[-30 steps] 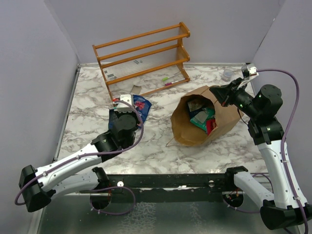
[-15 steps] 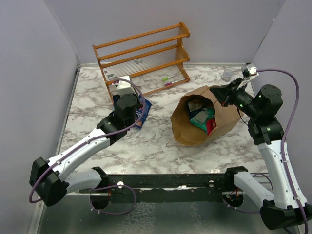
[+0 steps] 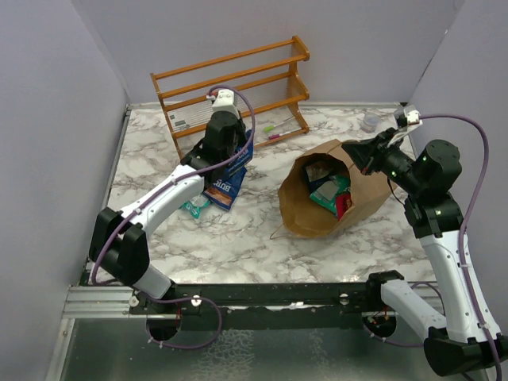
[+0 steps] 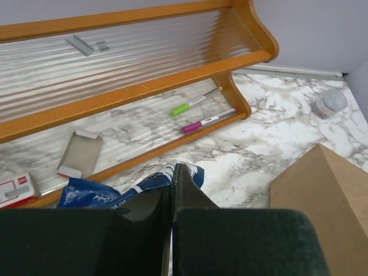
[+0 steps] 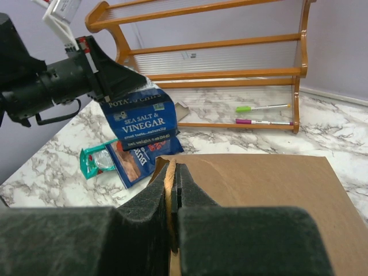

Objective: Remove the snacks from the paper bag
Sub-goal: Place the snack at the center of the board.

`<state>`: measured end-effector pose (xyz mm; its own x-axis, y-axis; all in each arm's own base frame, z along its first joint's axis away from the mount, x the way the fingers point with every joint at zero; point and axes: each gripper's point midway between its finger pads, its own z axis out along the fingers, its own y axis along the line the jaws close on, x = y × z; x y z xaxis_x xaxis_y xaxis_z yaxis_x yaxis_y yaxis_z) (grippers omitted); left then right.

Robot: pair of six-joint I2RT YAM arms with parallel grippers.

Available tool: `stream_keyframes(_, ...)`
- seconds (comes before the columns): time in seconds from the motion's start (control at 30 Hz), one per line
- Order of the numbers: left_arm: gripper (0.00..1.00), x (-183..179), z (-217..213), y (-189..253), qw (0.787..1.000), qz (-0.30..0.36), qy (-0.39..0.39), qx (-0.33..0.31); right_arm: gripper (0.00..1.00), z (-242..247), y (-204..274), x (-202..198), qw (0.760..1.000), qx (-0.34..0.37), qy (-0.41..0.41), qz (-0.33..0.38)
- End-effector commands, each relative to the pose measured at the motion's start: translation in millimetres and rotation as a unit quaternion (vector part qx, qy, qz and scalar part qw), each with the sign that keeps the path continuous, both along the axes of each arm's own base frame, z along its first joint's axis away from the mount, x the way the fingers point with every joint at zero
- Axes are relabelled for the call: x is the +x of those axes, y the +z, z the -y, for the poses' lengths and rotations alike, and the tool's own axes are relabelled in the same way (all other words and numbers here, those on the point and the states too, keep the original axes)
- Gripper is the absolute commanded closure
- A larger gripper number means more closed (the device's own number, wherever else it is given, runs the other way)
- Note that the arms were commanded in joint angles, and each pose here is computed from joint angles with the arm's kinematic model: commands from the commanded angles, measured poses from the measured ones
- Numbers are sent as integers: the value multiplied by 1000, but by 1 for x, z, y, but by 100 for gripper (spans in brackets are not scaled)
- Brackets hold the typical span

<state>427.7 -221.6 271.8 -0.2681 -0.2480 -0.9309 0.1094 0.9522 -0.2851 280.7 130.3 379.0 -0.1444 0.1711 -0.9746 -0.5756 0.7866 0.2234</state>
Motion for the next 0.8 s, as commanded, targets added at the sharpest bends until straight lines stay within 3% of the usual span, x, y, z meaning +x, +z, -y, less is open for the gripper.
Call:
stream_keyframes(0.0,100,9,35,22,993,23,-110,-21,98,3,7,-1,1000,1,-10,15)
stream_keyframes(0.17,100,29,64,20,982,9,-185,-28,98,2,10,-1,1000,4,-8,14)
stream_keyframes(0.37,100,25,91,-39,960,-61,-268,-60,98,5,12,-3,1000,1,-15,18)
stream_keyframes(0.5,100,8,66,-108,968,-134,-202,-65,98,5,9,-2,1000,-2,-16,17)
stream_keyframes(0.6,100,-5,34,-144,974,-174,-139,-29,98,4,10,0,1000,-2,-14,17)
stream_keyframes(0.77,100,-29,8,-155,977,-187,-94,-32,98,1,8,3,1000,1,-6,15)
